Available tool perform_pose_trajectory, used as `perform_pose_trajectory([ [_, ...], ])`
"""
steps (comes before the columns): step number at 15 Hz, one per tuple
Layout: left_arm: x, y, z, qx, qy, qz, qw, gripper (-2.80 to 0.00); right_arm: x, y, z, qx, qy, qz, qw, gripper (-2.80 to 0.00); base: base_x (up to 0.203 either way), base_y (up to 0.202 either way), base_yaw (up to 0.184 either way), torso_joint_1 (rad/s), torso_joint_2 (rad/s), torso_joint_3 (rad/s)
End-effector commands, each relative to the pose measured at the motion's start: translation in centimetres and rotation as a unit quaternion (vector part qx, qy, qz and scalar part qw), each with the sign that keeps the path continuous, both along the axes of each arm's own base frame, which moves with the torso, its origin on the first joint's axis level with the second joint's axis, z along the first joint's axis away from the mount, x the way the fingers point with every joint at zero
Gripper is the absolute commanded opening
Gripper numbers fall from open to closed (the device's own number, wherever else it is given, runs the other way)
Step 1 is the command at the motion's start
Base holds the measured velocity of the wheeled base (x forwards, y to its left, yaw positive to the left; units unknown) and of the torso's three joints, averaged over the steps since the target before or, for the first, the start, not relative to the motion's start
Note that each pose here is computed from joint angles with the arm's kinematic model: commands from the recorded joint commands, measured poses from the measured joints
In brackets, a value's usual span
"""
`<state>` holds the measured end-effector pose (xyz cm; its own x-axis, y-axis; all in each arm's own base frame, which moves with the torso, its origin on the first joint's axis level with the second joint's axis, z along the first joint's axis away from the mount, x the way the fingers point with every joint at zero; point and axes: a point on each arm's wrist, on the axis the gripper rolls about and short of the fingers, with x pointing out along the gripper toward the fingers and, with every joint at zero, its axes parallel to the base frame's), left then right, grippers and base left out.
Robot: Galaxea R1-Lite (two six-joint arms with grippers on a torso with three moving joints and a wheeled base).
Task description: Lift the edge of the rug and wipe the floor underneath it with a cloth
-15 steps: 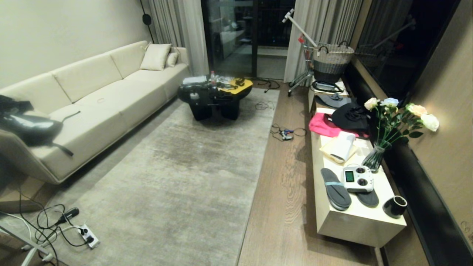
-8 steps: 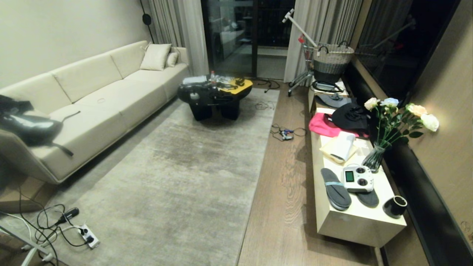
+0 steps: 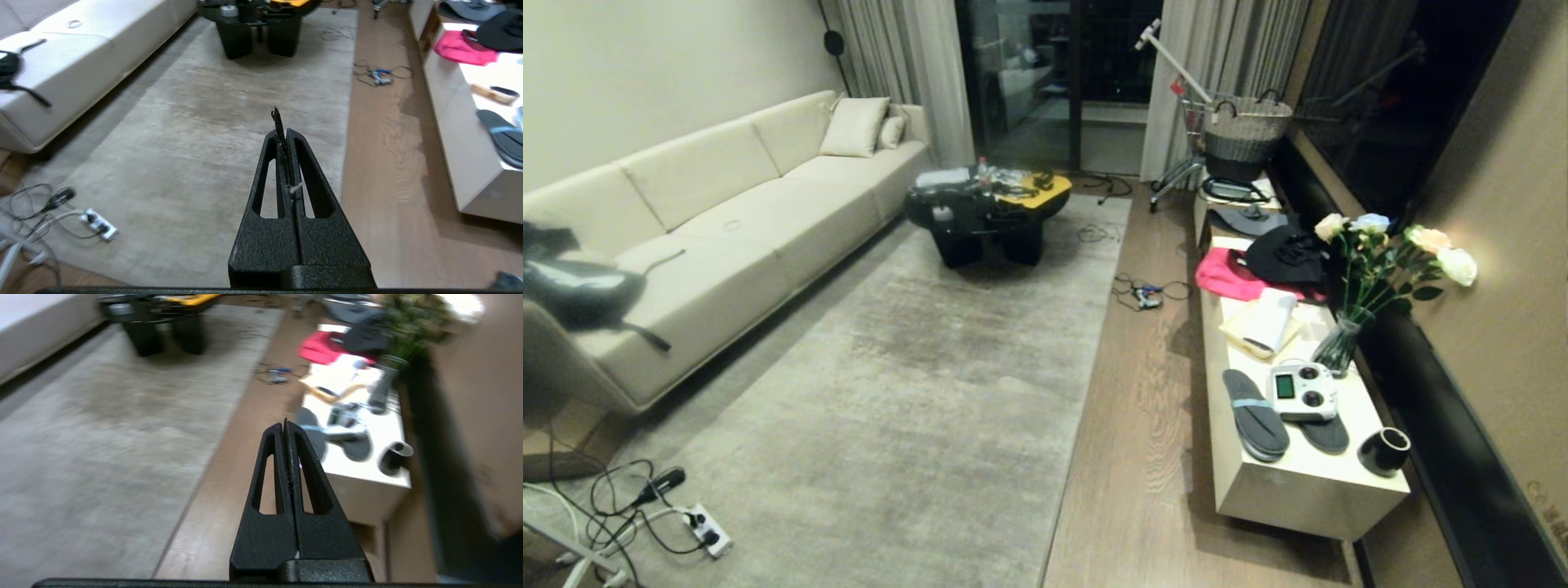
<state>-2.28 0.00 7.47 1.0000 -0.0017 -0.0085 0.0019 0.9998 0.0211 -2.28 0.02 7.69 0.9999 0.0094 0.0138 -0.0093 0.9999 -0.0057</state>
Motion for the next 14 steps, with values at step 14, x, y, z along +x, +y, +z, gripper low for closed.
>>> perform_pose_trajectory([
  [14, 0.01, 0.00, 0.00, 0.000, 0.001, 0.000, 1.0000, -2.80, 0.00, 0.00, -0.02, -0.001, 0.001, 0.001, 1.000, -2.80, 0.002, 0.005, -0.099, 0.002, 0.00, 0.003],
])
